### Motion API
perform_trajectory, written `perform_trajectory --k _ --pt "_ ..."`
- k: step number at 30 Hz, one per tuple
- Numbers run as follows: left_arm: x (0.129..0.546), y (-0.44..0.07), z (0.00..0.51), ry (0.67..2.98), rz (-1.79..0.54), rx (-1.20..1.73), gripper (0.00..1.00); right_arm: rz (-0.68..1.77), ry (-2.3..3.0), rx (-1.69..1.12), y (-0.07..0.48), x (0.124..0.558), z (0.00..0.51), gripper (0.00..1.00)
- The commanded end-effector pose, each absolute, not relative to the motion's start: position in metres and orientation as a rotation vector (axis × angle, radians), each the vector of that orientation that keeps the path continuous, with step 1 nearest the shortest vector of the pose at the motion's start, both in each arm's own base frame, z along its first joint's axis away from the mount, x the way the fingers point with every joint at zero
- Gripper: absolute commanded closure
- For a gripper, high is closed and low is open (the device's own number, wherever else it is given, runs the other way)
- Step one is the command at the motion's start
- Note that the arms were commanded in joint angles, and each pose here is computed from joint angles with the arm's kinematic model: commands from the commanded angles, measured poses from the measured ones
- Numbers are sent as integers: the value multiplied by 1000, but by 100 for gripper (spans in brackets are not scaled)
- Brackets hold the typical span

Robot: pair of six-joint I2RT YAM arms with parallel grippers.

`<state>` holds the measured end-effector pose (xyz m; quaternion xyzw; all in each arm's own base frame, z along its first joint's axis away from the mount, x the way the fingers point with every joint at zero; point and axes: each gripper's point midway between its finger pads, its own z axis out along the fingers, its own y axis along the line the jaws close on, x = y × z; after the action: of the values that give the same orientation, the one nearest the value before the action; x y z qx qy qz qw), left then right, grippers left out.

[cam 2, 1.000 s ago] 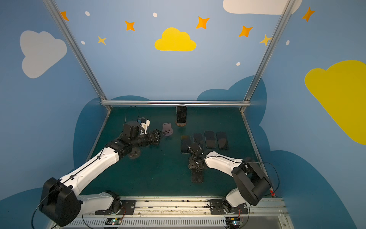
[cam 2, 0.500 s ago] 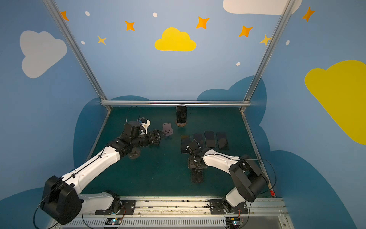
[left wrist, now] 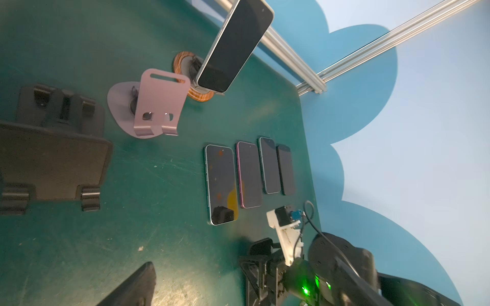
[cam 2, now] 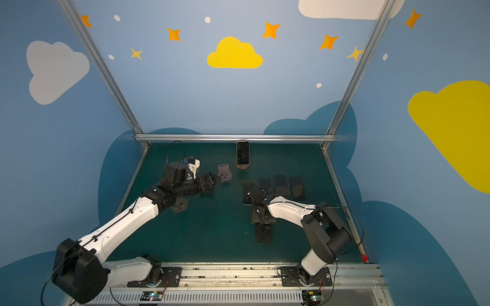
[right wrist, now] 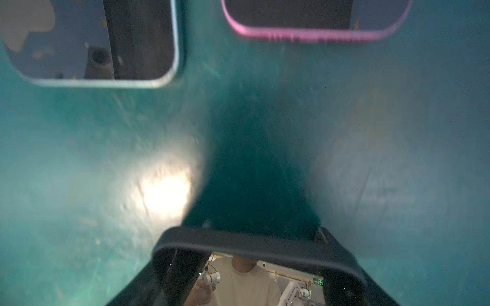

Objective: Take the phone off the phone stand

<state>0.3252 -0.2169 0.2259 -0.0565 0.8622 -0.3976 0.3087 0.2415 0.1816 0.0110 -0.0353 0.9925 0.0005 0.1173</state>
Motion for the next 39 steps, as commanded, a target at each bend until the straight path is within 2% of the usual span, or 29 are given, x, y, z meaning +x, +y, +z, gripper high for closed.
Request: perform_trajectory --k 1,12,19,26,39 --pt "324 -219 244 2232 -1081 -129 0 -102 2892 -71 170 252 -27 27" --pt "325 -218 242 2238 -1063 -129 0 -125 2861 -55 173 255 -14 21" --pt "325 -218 242 2240 -1066 -128 0 -90 2846 -59 180 257 0 21" --pt "324 -218 242 2241 -1067 -128 0 -34 2786 -53 184 263 36 21" --pt "326 -206 249 2207 -985 -132 0 69 2650 -67 185 269 121 13"
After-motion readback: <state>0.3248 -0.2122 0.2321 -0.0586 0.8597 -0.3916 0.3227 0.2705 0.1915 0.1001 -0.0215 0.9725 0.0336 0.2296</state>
